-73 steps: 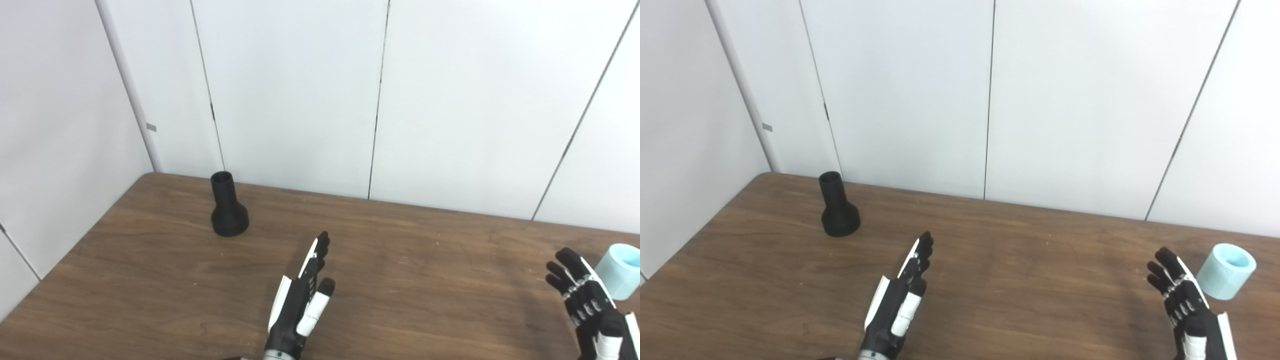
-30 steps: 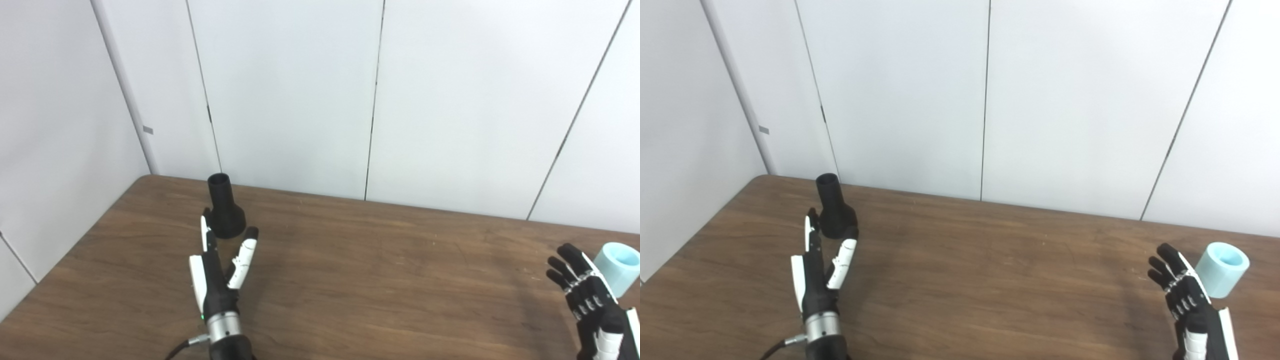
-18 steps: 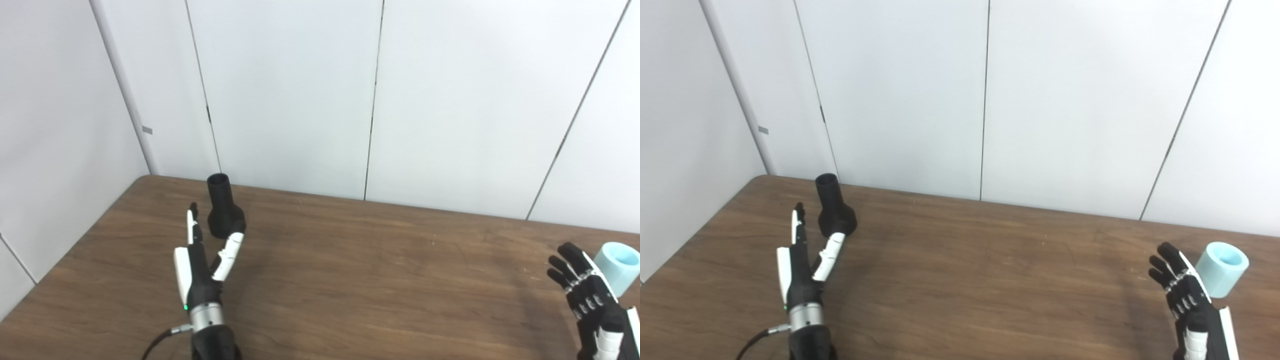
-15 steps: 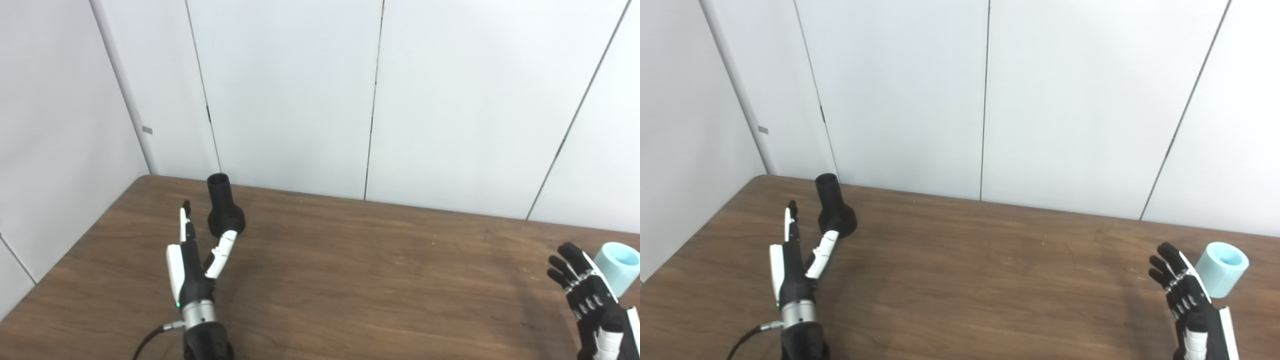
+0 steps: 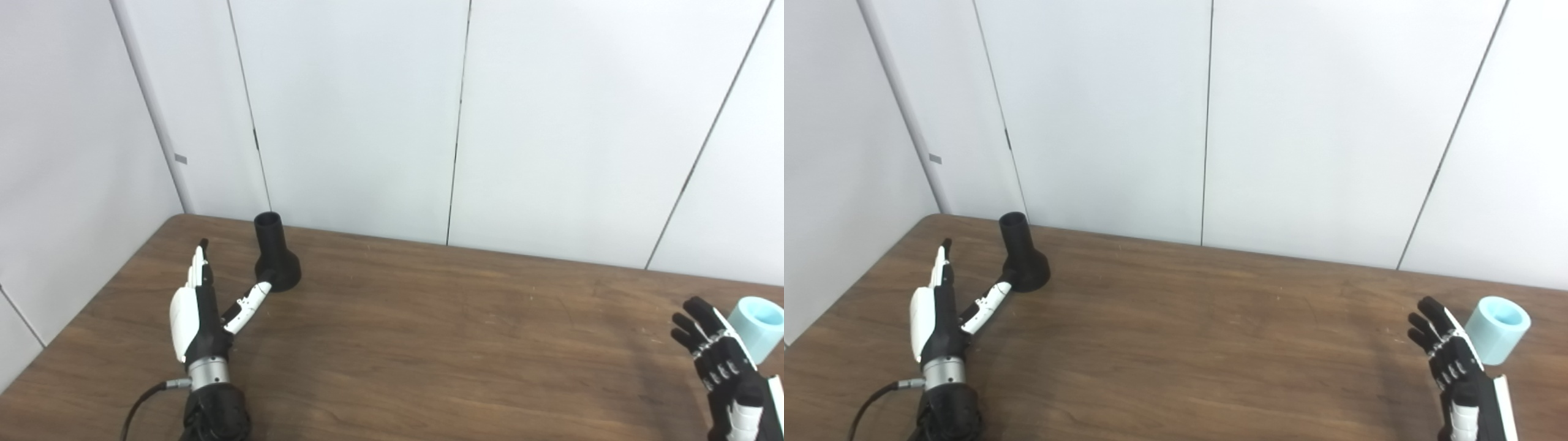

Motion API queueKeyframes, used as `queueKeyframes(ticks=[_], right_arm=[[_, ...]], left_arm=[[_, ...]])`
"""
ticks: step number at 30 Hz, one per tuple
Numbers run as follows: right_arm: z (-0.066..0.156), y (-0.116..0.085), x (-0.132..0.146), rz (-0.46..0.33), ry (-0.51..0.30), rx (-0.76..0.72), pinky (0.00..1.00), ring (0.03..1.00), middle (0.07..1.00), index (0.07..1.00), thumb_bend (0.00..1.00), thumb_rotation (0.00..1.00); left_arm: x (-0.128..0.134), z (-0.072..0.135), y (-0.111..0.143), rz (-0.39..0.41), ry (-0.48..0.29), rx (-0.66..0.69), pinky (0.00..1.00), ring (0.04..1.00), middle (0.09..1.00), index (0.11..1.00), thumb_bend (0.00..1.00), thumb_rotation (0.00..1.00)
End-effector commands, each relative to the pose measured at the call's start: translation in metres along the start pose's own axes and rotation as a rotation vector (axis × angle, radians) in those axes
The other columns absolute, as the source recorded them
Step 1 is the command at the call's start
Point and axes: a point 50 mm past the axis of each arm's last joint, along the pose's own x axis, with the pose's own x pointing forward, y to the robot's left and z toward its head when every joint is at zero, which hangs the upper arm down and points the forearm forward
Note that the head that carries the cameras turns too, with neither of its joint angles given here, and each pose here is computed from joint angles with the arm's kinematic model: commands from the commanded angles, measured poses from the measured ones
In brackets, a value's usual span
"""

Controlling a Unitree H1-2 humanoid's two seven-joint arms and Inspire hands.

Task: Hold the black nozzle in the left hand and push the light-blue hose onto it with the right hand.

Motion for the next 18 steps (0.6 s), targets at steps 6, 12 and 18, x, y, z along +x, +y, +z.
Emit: queueKeyframes(ticks=[6,12,18], right_arm=[[-0.038,0.000,-0.047,-0.035,0.169,0.011,0.85,0.878,0.905,0.879,0.73,1.00],[-0.038,0.000,-0.047,-0.036,0.171,0.013,0.85,0.879,0.905,0.880,0.72,1.00],[-0.037,0.000,-0.046,-0.035,0.170,0.011,0.85,0.878,0.905,0.880,0.72,1.00]], left_arm=[[0.009,-0.004,0.002,-0.031,-0.037,0.084,1.00,1.000,0.988,0.881,0.77,0.63],[0.019,0.000,0.002,-0.075,-0.068,0.105,1.00,1.000,0.982,0.873,0.79,0.63],[0.024,0.002,-0.002,-0.112,-0.102,0.095,1.00,1.000,0.980,0.860,0.80,0.61]])
